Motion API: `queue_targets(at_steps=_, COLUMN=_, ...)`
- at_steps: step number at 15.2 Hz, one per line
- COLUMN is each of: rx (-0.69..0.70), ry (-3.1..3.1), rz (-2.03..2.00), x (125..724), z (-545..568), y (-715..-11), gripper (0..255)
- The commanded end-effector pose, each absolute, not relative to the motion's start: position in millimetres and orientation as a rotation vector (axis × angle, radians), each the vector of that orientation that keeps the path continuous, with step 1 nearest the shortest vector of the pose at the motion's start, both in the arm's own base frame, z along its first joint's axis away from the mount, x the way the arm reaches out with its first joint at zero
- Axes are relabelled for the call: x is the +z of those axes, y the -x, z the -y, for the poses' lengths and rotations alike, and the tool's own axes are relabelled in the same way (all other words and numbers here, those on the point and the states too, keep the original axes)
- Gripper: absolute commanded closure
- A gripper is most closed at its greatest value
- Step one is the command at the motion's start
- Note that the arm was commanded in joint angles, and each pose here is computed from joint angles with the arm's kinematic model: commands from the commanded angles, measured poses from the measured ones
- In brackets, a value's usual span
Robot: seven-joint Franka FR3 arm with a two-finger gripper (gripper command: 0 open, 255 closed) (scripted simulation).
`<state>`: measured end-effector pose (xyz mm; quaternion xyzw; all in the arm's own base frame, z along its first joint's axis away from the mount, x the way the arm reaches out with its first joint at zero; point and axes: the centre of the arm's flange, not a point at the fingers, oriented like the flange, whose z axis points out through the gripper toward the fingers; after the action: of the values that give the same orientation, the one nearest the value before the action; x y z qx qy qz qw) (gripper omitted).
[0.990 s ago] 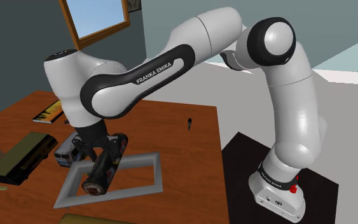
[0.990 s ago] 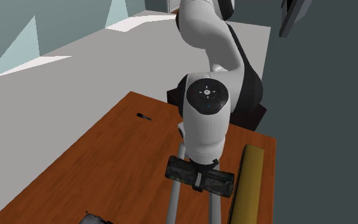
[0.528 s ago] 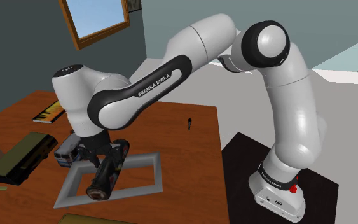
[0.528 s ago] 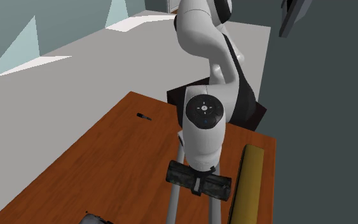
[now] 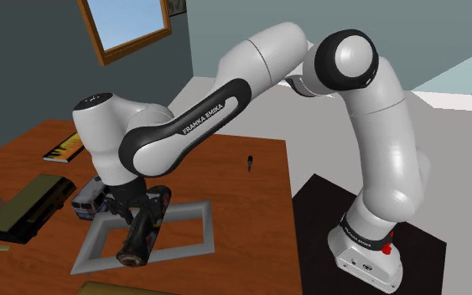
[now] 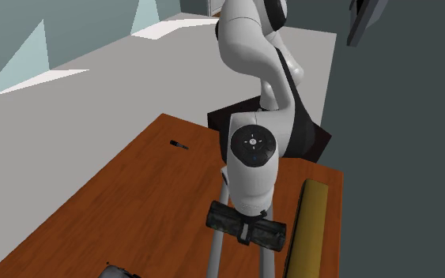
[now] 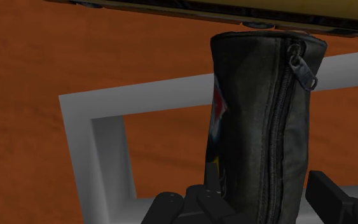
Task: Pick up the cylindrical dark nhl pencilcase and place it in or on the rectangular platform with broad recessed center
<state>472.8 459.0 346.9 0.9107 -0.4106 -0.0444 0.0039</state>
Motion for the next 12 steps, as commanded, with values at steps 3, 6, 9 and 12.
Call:
queue_targets(at_steps=3, rx=-0.138, ry=-2.855, rz=1.287, x=347, z=-459, y=-473, gripper=0)
queue_targets(at_steps=6, rx=-0.138, ry=-2.855, rz=1.287, x=347, z=-459, y=-473, gripper=0)
queue_targets(at_steps=9, rx=-0.138, ry=-2.855, rz=1.287, x=374, z=-458, y=-475, gripper=0)
queue_targets(at_steps=12, rx=-0.138, ry=-2.855, rz=1.287, x=397, z=-458, y=-477, gripper=0)
